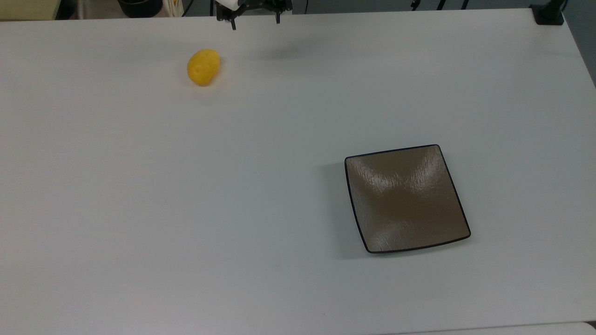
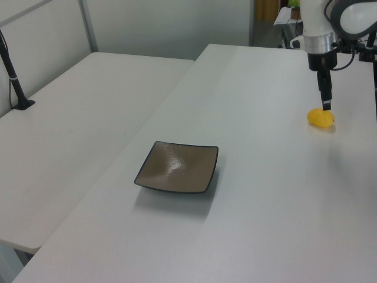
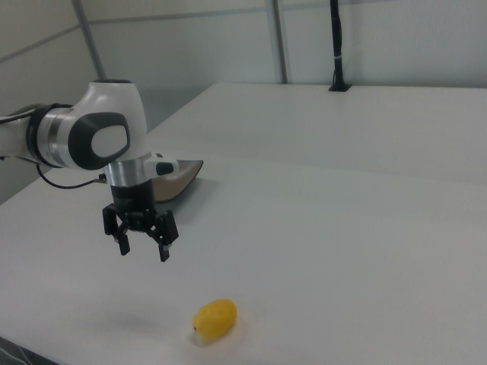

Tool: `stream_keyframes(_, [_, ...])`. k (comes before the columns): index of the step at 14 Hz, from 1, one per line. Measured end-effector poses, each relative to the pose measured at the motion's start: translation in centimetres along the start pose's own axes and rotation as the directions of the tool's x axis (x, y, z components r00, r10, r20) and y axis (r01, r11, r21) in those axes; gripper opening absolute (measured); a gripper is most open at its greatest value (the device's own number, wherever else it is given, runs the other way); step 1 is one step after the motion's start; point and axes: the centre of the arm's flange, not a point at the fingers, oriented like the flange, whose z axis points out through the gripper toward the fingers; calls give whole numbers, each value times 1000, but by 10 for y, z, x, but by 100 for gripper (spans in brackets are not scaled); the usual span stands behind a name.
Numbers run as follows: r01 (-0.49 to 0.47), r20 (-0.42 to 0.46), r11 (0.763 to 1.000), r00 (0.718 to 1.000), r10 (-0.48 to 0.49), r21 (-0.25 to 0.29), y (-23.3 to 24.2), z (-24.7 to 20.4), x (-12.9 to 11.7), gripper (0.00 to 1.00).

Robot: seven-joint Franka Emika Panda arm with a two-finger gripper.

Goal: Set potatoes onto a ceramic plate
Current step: 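Move the open gripper over the yellow potato and lower onto it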

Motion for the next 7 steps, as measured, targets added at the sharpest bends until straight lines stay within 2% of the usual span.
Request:
stream_keyframes(4, [-24,-108,1000,994,23,-10,7,28,6,100])
stream_keyframes(7, [-79,-155,997,985,77,-5,33,37,4,100])
